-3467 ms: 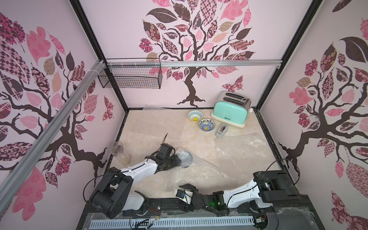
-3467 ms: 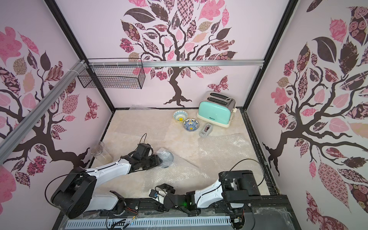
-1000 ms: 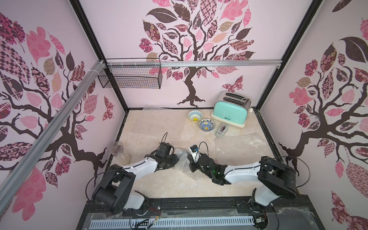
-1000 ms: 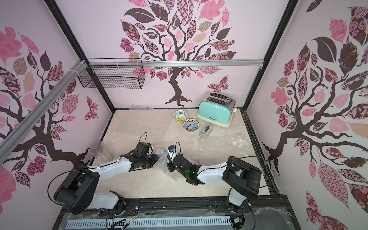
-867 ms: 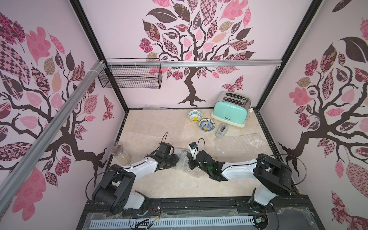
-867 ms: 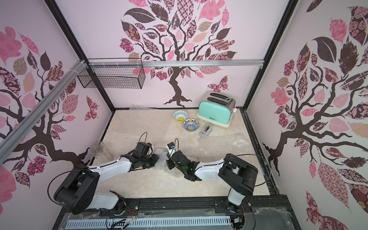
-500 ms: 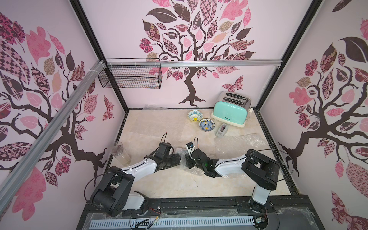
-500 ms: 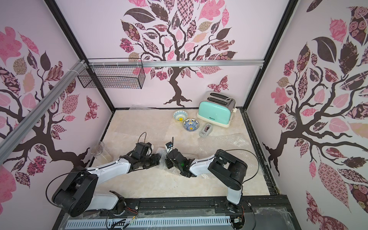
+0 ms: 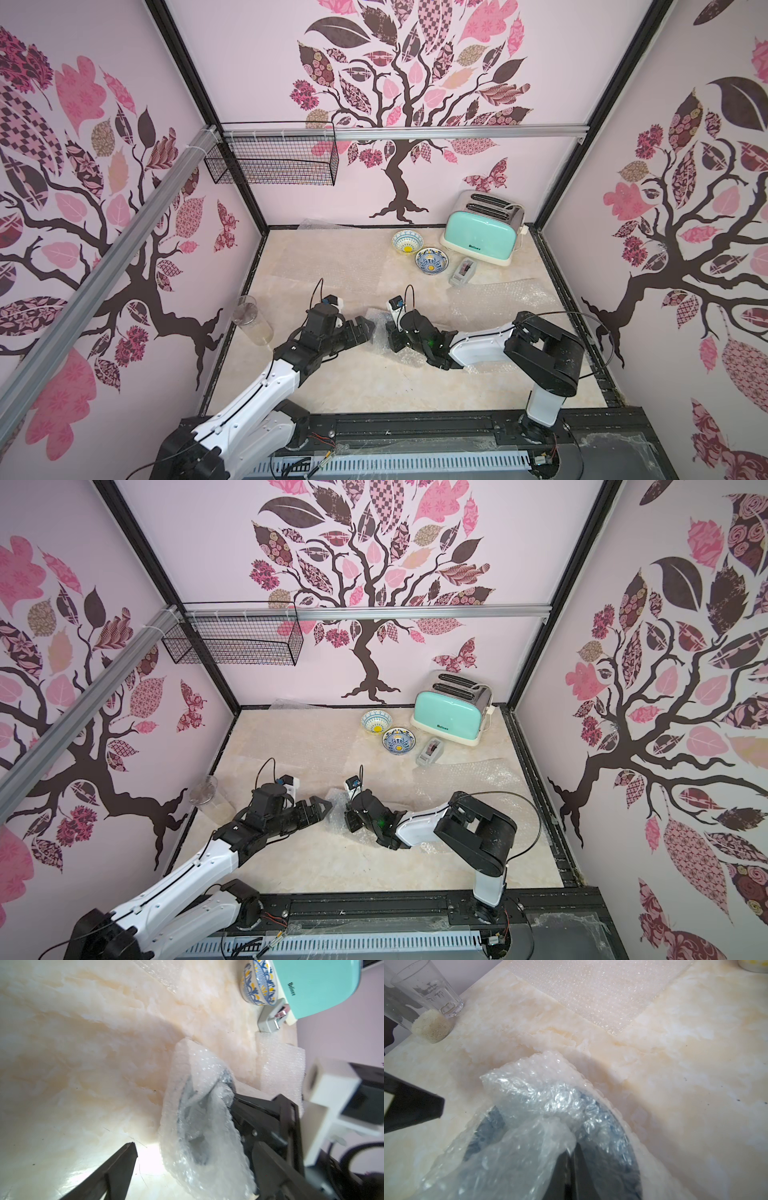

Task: Wrap bowls in bubble wrap
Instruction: Wrap the bowl in bubble wrap.

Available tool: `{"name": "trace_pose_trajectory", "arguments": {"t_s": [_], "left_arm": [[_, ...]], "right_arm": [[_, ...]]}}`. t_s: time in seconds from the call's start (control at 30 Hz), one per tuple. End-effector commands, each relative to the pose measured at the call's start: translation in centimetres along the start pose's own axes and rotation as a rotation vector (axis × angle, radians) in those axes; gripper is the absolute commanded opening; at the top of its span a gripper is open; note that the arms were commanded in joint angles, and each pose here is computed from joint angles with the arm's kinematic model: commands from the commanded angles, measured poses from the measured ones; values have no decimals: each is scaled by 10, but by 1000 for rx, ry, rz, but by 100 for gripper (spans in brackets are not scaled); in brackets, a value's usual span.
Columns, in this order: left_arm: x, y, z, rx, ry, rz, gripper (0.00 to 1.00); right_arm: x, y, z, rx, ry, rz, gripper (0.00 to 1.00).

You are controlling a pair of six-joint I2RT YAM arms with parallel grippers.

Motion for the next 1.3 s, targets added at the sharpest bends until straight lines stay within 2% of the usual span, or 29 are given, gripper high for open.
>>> {"name": "trace_pose_trajectory", "arguments": {"t_s": [0.0, 0.17, 0.27, 0.33, 0.47, 0.6, 1.03, 1.07, 1.17, 1.27], "left_arm": [[-1, -13, 3, 2, -43, 27, 97], [-20, -22, -2, -29, -71, 85, 98], [-31, -23, -4, -64, -42, 105, 98], [-37, -23, -1, -69, -13, 113, 98], [-43, -10, 18, -20, 130, 63, 97], [-51, -2, 26, 105, 47, 54, 95], [-76, -1, 29, 57, 77, 133, 95], [-77, -1, 31, 55, 86, 134, 95], [-81, -1, 34, 47, 104, 144, 93], [-85, -2, 38, 34, 135, 157, 90]], "right_arm": [[6, 4, 0, -14, 14, 3, 0], [8, 6, 2, -14, 25, 2, 0], [8, 6, 2, -14, 29, 3, 0], [9, 6, 2, -14, 31, 4, 0], [12, 6, 2, -17, 34, 3, 0], [16, 5, 1, -24, 33, 8, 0], [19, 5, 1, -17, 34, 23, 2], [21, 6, 1, -15, 28, 22, 8], [31, 17, 0, 6, 2, 18, 35], [51, 33, -4, 32, -34, -19, 55]]}}
Point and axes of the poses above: each gripper's point midway between its finger pads, its own x axis back along the fingers, its own z axis along the line the jaws close on, y = z × x, the point moved 6 cm from there along x, back along the fingers
